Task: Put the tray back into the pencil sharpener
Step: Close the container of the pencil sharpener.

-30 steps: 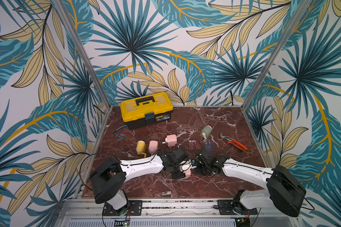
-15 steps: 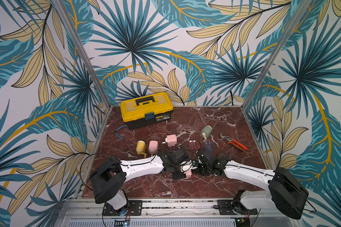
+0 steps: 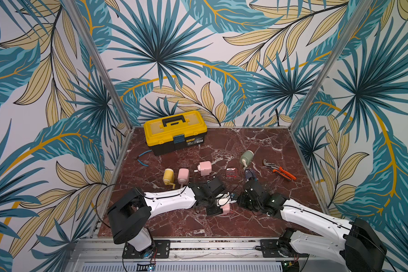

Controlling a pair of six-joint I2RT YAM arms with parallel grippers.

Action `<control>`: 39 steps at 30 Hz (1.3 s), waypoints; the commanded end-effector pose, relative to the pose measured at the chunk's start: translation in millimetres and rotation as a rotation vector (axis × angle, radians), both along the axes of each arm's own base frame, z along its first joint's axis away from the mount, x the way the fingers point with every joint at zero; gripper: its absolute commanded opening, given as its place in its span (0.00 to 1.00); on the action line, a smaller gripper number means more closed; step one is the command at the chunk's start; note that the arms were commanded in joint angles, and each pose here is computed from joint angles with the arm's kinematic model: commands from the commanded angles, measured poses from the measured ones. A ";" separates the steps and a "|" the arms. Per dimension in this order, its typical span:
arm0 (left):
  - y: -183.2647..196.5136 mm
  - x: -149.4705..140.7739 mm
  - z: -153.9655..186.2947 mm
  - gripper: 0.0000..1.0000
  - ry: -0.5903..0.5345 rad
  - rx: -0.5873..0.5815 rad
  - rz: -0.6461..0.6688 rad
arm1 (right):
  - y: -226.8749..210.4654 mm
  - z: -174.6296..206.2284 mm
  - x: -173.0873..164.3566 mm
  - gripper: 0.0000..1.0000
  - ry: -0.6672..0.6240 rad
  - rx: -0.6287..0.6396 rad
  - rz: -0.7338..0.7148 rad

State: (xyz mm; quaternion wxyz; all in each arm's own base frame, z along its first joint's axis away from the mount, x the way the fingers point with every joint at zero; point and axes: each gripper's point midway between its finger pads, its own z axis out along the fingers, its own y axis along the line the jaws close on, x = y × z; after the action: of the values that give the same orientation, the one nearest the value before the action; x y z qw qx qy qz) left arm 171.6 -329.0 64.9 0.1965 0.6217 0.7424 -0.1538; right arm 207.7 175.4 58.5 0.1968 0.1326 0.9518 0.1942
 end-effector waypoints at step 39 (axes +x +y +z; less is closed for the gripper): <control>38.3 12.5 86.8 0.00 0.002 -0.265 0.551 | -58.4 22.4 -11.5 0.30 -0.040 -0.140 -0.156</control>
State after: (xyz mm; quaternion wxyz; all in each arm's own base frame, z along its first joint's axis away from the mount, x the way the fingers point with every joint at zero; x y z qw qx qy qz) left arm 174.0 -300.9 132.7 0.2739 0.4448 0.8323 -0.1853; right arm 200.3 132.8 84.7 0.2398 0.1929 0.9378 0.1606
